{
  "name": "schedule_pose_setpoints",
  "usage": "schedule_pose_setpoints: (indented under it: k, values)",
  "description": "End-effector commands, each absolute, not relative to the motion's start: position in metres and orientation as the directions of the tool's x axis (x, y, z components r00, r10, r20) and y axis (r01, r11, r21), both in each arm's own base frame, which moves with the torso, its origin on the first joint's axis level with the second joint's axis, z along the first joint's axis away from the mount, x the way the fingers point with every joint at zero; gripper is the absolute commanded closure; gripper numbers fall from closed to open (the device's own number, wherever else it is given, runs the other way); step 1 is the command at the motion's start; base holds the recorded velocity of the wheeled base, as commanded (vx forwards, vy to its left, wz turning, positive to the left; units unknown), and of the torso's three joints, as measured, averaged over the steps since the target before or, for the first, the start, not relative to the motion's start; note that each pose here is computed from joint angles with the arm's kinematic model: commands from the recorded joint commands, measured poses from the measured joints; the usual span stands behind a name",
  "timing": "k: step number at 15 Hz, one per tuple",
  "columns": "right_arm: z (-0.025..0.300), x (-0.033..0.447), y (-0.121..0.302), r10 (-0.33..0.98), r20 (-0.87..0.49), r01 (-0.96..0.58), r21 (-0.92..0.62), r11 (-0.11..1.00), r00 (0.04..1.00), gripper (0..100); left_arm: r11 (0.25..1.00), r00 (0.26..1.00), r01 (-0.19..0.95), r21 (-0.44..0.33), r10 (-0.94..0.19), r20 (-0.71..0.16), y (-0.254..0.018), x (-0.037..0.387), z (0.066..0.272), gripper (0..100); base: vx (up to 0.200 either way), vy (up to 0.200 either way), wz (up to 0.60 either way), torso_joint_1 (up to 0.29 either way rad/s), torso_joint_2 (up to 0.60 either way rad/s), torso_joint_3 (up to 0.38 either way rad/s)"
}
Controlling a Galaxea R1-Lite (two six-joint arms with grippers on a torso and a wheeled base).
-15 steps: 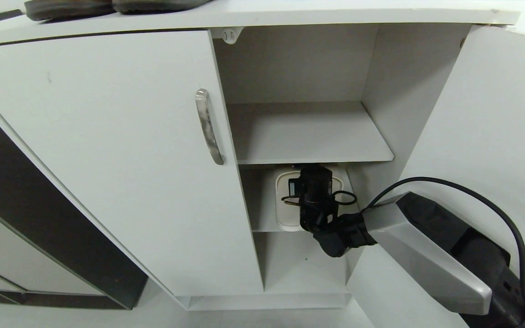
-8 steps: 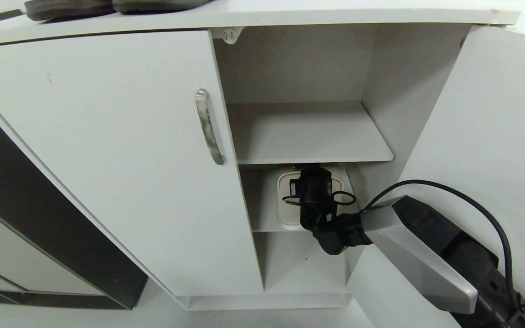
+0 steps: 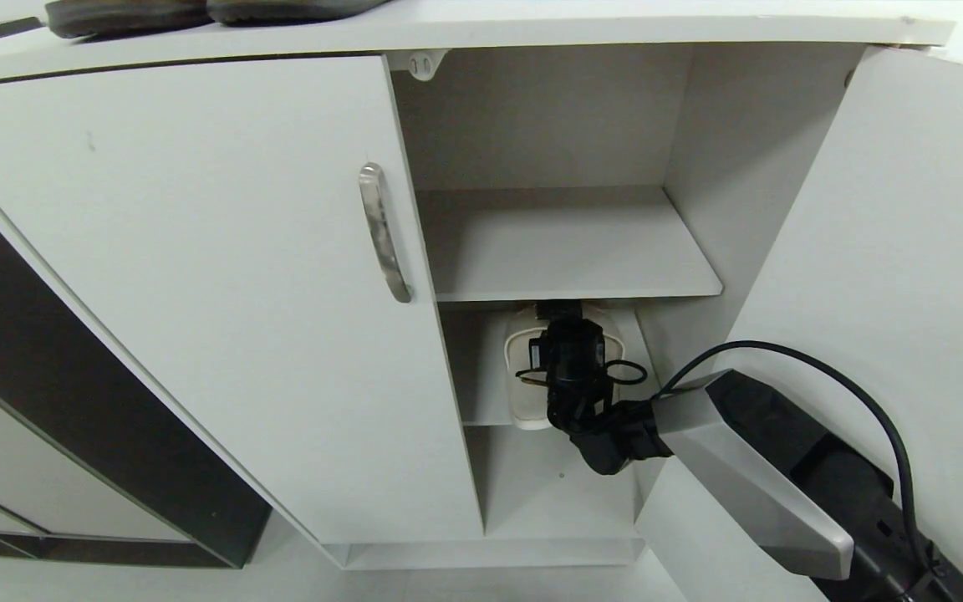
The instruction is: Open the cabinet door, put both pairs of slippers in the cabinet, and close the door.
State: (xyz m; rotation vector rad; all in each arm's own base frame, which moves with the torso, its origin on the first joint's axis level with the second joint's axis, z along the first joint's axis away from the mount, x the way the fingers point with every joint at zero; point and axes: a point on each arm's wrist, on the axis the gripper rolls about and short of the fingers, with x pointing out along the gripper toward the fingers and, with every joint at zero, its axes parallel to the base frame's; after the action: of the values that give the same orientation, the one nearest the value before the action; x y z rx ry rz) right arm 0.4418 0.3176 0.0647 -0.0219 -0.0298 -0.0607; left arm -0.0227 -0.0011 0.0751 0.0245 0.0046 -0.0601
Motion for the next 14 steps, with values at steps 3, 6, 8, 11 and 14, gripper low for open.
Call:
schedule_pose_setpoints:
  k: [3, 6, 8, 11, 14]
  values:
    - [0.063, 0.441, 0.317, -0.062, 0.029, 0.062, -0.024, 0.998, 0.998, 0, 0.998, 0.998, 0.06, 0.023, -0.06, -0.006, -0.001, -0.023, 0.075, 100, 0.0, 0.0, 0.0, 0.0, 0.0, 0.0]
    - [0.066, 0.435, 0.316, -0.059, 0.028, 0.059, -0.025, 0.998, 0.998, 0, 0.998, 0.998, 0.06, 0.023, -0.06, -0.006, -0.001, -0.023, 0.075, 100, 0.0, 0.0, 0.0, 0.0, 0.0, 0.0]
    - [0.058, 0.426, 0.316, -0.049, 0.013, 0.05, -0.04, 0.998, 0.999, 0, 0.998, 0.998, 0.06, 0.024, -0.06, -0.006, -0.001, -0.023, 0.075, 100, 0.0, 0.0, 0.0, 0.0, 0.0, 0.0]
    - [0.061, 0.403, 0.31, -0.031, 0.02, 0.032, -0.035, 0.999, 0.999, 0, 0.998, 0.998, 0.06, 0.023, -0.06, -0.008, -0.001, -0.023, 0.075, 100, 0.0, 0.0, 0.0, 0.0, 0.0, 0.0]
    - [0.074, 0.365, 0.305, 0.009, 0.038, -0.008, -0.019, 1.0, 0.999, 0, 0.998, 0.998, 0.06, 0.023, -0.06, -0.008, -0.001, -0.023, 0.075, 100, 0.0, 0.0, 0.0, 0.0, 0.0, 0.0]
